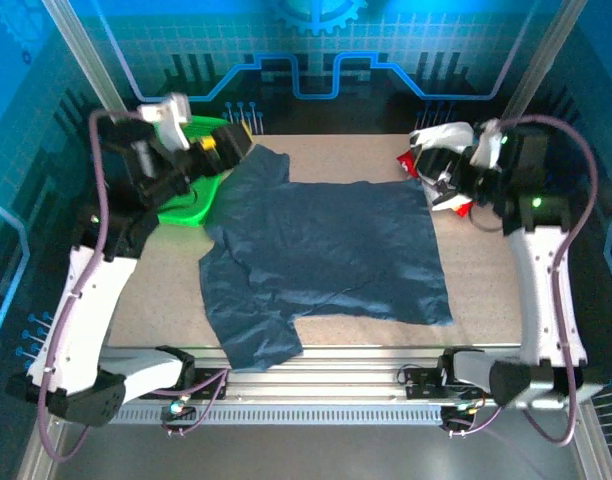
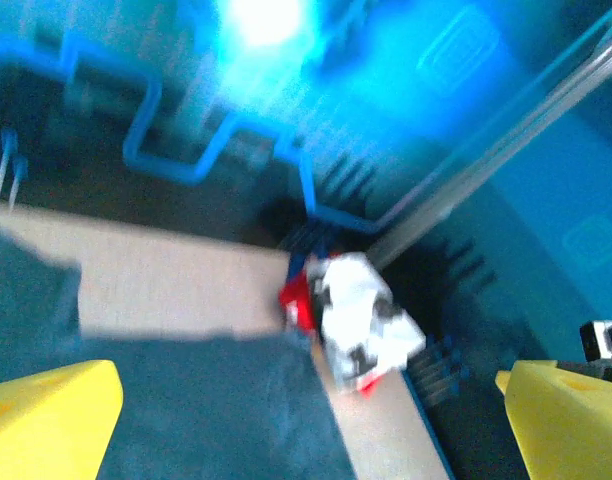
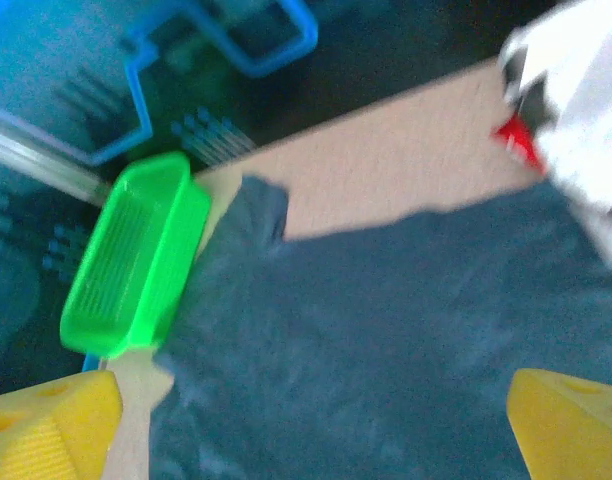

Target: Fold and stack the t-shirts

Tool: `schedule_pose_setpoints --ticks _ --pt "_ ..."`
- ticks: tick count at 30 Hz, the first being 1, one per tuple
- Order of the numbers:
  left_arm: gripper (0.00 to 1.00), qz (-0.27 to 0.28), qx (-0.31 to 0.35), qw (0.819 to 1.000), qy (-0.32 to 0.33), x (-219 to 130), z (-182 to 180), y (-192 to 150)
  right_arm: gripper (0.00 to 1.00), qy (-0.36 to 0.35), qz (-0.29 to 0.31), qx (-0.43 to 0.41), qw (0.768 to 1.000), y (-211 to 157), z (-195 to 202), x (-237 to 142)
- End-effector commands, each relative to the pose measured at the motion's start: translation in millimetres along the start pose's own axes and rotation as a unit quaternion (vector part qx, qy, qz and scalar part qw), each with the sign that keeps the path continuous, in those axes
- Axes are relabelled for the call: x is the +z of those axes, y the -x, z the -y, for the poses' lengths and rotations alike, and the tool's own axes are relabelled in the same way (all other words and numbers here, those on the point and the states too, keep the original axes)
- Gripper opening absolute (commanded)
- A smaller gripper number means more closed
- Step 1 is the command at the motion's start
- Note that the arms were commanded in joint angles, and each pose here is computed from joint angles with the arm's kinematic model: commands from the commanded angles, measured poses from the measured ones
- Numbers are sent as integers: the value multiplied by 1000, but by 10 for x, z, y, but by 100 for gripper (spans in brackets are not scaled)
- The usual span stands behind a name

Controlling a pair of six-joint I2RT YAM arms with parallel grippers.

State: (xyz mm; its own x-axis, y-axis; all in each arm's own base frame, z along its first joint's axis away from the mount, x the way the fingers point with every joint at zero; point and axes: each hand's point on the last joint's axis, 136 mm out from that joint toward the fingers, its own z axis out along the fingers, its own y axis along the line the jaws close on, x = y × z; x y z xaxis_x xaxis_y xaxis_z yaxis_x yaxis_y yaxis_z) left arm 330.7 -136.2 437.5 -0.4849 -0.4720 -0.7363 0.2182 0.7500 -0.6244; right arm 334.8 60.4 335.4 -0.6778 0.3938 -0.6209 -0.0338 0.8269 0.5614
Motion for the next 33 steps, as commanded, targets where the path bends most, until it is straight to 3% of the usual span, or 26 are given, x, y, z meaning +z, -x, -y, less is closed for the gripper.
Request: schedule_pose_setpoints --ticks 1,4,7,10,12,21,26,33 --pt "99 -164 -98 968 161 485 -1070 -1270 97 -79 -129 82 985 -931 652 534" --pt "97 -196 -105 955 197 555 -1338 -1635 90 -111 -158 87 977 -1248 860 698" --pt "89 -220 -110 946 210 754 -1503 -1839 74 -112 -163 93 976 -1339 972 935" --pt "60 -248 -110 930 250 972 -1776 -2058 42 -151 -172 109 967 -1418 1216 1171" --pt "56 -260 -114 917 280 1096 -1956 -2166 34 -173 -181 125 960 -1461 1363 1327" --pt "50 -288 -150 873 364 1534 -2654 -2409 28 -264 -218 149 928 -1584 1851 1795" --pt "49 -304 -152 862 377 1793 -2848 -2447 27 -304 -229 162 911 -1507 2025 2002" --pt "46 -316 -134 865 366 2225 -3019 -2308 27 -340 -253 178 888 -1295 2281 2348"
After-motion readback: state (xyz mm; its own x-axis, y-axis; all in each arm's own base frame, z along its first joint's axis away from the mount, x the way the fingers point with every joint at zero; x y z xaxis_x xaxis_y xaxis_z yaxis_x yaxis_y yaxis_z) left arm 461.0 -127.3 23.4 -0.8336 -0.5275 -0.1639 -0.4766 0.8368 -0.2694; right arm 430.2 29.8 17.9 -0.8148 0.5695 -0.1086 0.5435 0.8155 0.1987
